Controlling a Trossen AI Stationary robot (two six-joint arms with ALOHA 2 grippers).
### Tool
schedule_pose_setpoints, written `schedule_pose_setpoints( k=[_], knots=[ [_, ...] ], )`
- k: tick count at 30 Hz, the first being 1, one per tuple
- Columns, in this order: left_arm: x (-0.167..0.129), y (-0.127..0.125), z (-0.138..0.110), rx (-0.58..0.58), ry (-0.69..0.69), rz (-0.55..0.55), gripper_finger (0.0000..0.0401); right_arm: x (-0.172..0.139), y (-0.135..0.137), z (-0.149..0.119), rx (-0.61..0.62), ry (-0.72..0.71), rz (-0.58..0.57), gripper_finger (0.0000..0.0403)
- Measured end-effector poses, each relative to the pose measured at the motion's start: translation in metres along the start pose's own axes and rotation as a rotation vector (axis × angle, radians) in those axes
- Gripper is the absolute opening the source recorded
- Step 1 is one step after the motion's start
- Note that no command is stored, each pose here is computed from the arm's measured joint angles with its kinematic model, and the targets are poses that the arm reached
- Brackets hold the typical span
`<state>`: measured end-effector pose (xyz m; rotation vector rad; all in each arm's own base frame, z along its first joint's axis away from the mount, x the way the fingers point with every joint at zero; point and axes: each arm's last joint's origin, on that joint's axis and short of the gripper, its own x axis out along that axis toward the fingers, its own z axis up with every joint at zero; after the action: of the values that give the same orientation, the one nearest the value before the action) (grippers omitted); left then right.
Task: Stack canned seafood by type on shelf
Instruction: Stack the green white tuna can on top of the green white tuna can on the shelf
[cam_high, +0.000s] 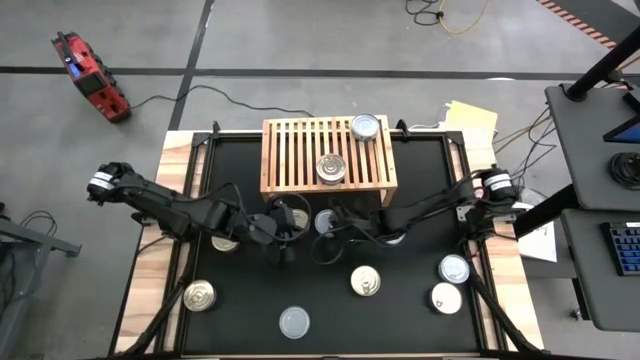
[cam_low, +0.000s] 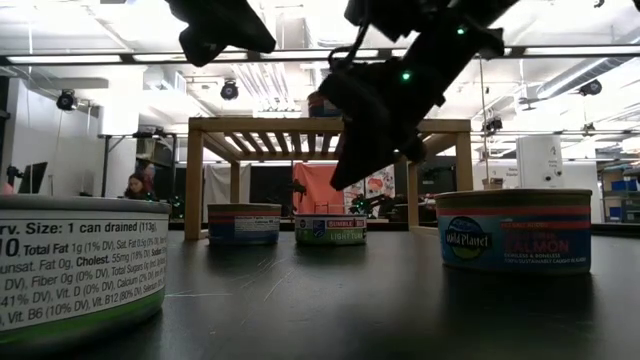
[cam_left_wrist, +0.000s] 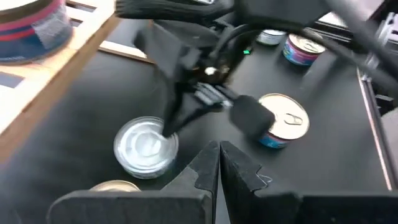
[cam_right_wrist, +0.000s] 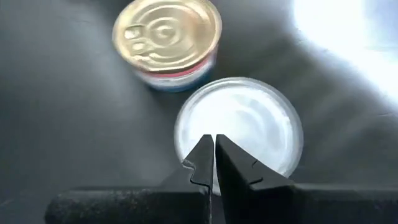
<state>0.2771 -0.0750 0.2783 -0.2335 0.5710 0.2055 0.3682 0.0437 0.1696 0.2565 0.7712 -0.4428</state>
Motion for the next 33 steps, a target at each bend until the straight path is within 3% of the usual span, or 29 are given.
schedule_pose_setpoints(
  k=[12,20,33],
  knots=[
    [-0.003,-0.006,-0.005,0.017,0.022,-0.012,0.0000,0.019,-0.001,-0.015,-0.038,0.064,-0.070,0.0009],
    [-0.003,-0.005,-0.007,0.035,0.035,0.002,0.0000,0.018,-0.001,-0.017,0.000,0.095,-0.014,0.0009],
    [-0.002,-0.004,-0.010,0.043,0.051,0.001,0.0000,0.009,0.014,-0.014,0.037,0.270,0.321,0.0009]
  ],
)
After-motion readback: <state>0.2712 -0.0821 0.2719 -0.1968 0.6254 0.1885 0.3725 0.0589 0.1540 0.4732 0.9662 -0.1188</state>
